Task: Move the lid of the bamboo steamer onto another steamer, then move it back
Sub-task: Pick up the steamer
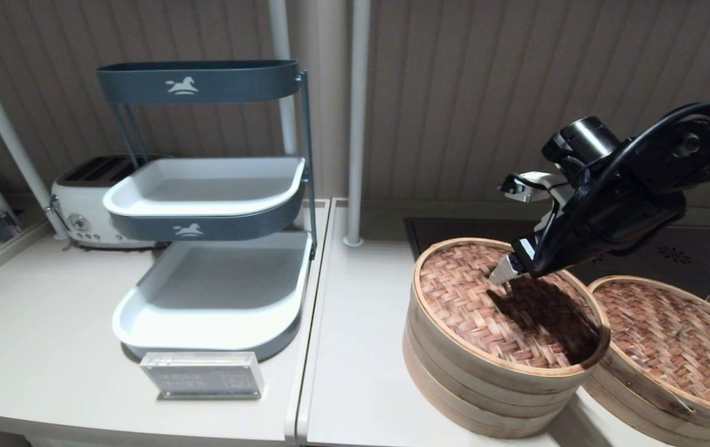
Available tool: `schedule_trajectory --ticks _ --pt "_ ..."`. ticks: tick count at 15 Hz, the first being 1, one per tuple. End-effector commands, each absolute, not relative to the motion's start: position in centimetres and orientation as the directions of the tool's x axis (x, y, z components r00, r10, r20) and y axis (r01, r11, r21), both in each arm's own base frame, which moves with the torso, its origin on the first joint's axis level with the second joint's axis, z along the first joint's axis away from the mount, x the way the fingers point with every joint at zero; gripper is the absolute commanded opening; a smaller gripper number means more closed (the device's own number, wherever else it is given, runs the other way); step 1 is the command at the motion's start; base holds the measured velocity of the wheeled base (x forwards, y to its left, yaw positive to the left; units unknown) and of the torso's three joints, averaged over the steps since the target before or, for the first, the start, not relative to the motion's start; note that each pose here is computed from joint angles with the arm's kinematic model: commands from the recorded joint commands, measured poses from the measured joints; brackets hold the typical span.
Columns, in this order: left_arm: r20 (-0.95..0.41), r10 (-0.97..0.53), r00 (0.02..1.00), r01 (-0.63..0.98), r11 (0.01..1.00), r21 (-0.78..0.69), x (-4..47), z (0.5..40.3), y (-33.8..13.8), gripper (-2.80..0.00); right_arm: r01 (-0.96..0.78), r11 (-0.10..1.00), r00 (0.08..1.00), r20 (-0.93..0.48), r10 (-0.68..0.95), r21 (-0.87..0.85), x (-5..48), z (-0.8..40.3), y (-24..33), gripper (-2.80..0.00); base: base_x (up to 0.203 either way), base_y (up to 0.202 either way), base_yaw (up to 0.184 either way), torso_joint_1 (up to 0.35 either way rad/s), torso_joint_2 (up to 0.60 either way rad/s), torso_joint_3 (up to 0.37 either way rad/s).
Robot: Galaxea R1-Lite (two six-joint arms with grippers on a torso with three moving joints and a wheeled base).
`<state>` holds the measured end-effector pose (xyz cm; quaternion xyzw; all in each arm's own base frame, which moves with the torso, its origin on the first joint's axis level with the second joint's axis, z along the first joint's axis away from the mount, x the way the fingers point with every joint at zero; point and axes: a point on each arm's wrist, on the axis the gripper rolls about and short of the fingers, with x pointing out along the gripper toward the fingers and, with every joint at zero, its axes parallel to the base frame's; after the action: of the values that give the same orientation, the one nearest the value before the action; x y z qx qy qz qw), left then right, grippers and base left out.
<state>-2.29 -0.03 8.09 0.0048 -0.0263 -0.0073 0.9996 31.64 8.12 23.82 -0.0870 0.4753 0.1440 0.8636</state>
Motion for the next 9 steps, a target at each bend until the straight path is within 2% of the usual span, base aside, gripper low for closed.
schedule_trajectory --ticks 1,9 --pt "0.028 -0.014 1.000 0.014 1.000 0.010 -2.10 7.33 -0.03 -2.80 -0.343 0.939 0.502 -0.849 0.165 -0.020 31.78 23.69 8.70 0.00 0.000 0.000 0.000 0.000 0.00 0.000" --pt "0.029 -0.015 0.999 0.015 1.000 0.010 -2.10 7.32 -0.03 -2.80 -0.336 0.939 0.503 -0.856 0.116 -0.069 32.17 23.08 9.52 0.00 0.000 0.000 0.000 0.000 0.00 0.000"
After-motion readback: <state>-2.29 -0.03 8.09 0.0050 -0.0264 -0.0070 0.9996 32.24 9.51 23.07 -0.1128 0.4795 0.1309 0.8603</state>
